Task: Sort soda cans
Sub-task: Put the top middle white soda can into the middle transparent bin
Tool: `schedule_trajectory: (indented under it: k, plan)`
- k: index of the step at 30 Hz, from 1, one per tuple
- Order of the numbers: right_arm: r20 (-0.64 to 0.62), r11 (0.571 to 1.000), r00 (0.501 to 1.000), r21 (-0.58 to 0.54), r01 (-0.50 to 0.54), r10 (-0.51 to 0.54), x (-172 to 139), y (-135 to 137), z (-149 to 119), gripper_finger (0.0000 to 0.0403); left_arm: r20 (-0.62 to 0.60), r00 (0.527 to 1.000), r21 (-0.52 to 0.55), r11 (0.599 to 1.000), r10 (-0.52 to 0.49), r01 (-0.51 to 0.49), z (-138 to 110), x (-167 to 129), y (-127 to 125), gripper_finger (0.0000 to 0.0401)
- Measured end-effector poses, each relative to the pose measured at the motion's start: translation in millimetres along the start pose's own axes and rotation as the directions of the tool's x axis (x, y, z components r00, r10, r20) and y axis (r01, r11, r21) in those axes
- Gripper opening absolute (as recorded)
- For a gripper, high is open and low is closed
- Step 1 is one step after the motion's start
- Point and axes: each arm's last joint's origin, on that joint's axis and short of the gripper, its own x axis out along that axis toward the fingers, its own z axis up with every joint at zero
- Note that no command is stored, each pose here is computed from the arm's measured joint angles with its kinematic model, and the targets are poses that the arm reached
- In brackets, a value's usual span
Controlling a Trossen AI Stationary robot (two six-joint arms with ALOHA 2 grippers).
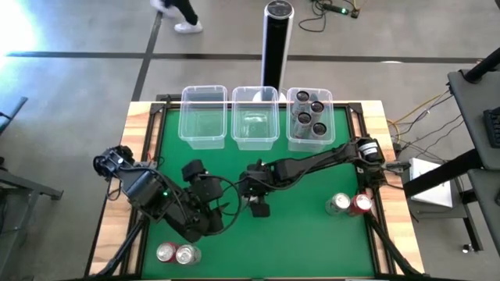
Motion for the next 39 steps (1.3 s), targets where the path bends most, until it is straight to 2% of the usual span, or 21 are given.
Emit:
schedule_trajectory:
  k: [3, 8, 11, 14, 17, 23, 26, 28, 30, 32, 36, 39]
  plan:
    - [0.0, 1.0, 1.0, -0.004, -0.003, 0.003, -0.1, 0.3, 0.0, 0.0299, 0.009, 1.0, -0.011, 1.0, -0.01, 0.01, 1.1, -5.6, 5.3, 0.0294]
    - [0.012, 1.0, 1.0, -0.001, -0.004, 0.004, -14.7, 1.5, 4.5, 0.0295, 0.057, 0.998, -0.037, 0.999, -0.01, 0.012, 3.9, -19.8, 19.4, 0.0294]
    - [0.085, 1.0, 0.996, -0.013, -0.006, 0.007, -45.8, 3.6, 19.1, 0.0295, 0.109, 0.994, -0.043, 0.999, 0.014, -0.009, 6.0, -28.6, 29.4, 0.0294]
    - [0.199, 1.0, 0.98, -0.025, 0.001, 0.004, -88.1, 1.1, 36.3, 0.0295, 0.206, 0.974, -0.051, 0.995, 0.098, -0.089, 9.2, -36.2, 39.3, 0.0294]
    - [0.285, 0.998, 0.957, -0.03, 0.06, -0.049, -122.2, -8.4, 47.3, 0.0295, 0.298, 0.935, -0.081, 0.981, 0.194, -0.177, 12.0, -42.2, 48.0, 0.0294]
    - [0.327, 0.958, 0.902, 0.039, 0.283, -0.28, -178.4, -61.5, 55.1, 0.0295, 0.363, 0.89, -0.115, 0.961, 0.275, -0.251, 14.6, -44.4, 53.0, 0.0294]
    - [0.291, 0.925, 0.879, 0.069, 0.374, -0.378, -197.0, -98.3, 50.2, 0.0295, 0.361, 0.891, -0.117, 0.961, 0.274, -0.249, 14.8, -44.5, 53.6, 0.0294]
    - [0.262, 0.906, 0.868, 0.084, 0.415, -0.422, -202.6, -124.2, 43.3, 0.0295, 0.333, 0.912, -0.114, 0.97, 0.24, -0.214, 14.1, -43.9, 52.9, 0.0294]
    - [0.236, 0.896, 0.865, 0.098, 0.432, -0.443, -203.5, -149.4, 34.4, 0.0295, 0.304, 0.93, -0.125, 0.976, 0.207, -0.177, 13.7, -42.9, 52.3, 0.0294]
    - [0.209, 0.908, 0.884, 0.112, 0.404, -0.419, -199.3, -172.3, 22.9, 0.0295, 0.298, 0.934, -0.146, 0.976, 0.2, -0.162, 13.6, -42.7, 52.2, 0.0294]
    - [0.131, 0.912, 0.908, 0.16, 0.377, -0.398, -172.6, -208.6, 0.0, 0.0295, 0.289, 0.939, -0.153, 0.977, 0.188, -0.149, 13.7, -43.3, 53.5, 0.0294]
    - [0.086, 0.921, 0.927, 0.176, 0.346, -0.365, -147.3, -223.2, -13.4, 0.0295, 0.274, 0.946, -0.142, 0.98, 0.171, -0.136, 15.3, -46.1, 61.5, 0.0294]
